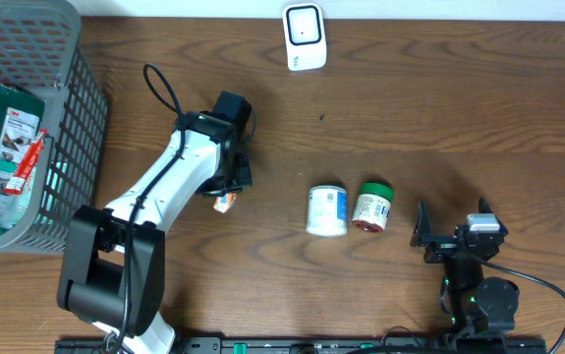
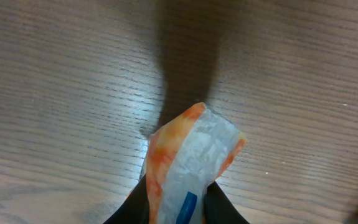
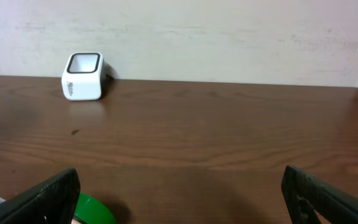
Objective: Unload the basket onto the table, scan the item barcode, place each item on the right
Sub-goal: 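Lower the orange packet onto the table left of the white tub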
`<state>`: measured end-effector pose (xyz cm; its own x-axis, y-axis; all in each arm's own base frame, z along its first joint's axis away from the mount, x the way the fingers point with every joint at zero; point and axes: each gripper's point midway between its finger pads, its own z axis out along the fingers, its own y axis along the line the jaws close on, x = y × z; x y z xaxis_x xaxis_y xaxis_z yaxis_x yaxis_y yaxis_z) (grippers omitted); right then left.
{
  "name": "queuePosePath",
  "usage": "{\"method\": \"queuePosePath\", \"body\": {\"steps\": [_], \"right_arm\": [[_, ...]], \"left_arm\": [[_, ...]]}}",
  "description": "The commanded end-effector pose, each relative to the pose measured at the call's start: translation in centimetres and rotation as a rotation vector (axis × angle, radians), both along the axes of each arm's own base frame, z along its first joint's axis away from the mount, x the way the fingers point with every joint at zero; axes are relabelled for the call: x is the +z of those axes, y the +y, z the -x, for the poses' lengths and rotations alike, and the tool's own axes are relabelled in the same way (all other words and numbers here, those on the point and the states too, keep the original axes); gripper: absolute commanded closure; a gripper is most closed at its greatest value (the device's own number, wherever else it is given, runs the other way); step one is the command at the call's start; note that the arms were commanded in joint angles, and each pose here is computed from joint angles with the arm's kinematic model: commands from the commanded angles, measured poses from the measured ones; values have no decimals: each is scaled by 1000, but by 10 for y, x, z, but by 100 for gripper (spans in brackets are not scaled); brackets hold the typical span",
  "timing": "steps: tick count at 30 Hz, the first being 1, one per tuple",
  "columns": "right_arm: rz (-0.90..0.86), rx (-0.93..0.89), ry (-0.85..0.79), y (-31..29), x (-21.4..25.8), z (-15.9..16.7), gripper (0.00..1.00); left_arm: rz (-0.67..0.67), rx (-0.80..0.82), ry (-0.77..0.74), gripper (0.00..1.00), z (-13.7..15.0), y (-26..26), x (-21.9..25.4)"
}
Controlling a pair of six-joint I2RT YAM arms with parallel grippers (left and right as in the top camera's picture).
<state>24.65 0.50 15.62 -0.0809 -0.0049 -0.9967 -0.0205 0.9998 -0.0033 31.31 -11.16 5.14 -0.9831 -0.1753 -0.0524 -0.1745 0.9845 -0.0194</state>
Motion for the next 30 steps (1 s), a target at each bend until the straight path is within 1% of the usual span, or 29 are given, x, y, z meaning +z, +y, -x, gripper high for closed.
{"method": "queuePosePath", "body": {"steps": [1,9,10,15,18,20,21,22,25,30], "right_arm": [[-2,-16,1,-3,-1,0,1],[-2,-16,1,-3,-1,0,1],[-2,-16,1,-3,-1,0,1],[-2,-16,1,-3,-1,0,1],[-2,-15,1,-3,-1,0,1],[-2,-16,1,-3,-1,0,1],[-2,-16,1,-3,-1,0,1],[-2,-16,1,-3,-1,0,1],[-2,-16,1,-3,-1,0,1],[-2,-16,1,-3,-1,0,1]], "left_arm": [[-12,-6,5,83,2,0,-3],[-14,-16,12,83,6,-2,-10],[-13,-16,10,78,6,-2,-10],[-12,-16,8,67,6,-3,-11],[-10,-16,0,57,4,-3,-11],[-8,-17,-6,54,3,-4,-11],[-7,-17,-8,51,2,-4,-11],[-6,-17,-11,44,2,-4,-11],[-3,-29,-22,33,-1,-5,-11],[0,-31,-28,27,-3,-6,-11]]}}
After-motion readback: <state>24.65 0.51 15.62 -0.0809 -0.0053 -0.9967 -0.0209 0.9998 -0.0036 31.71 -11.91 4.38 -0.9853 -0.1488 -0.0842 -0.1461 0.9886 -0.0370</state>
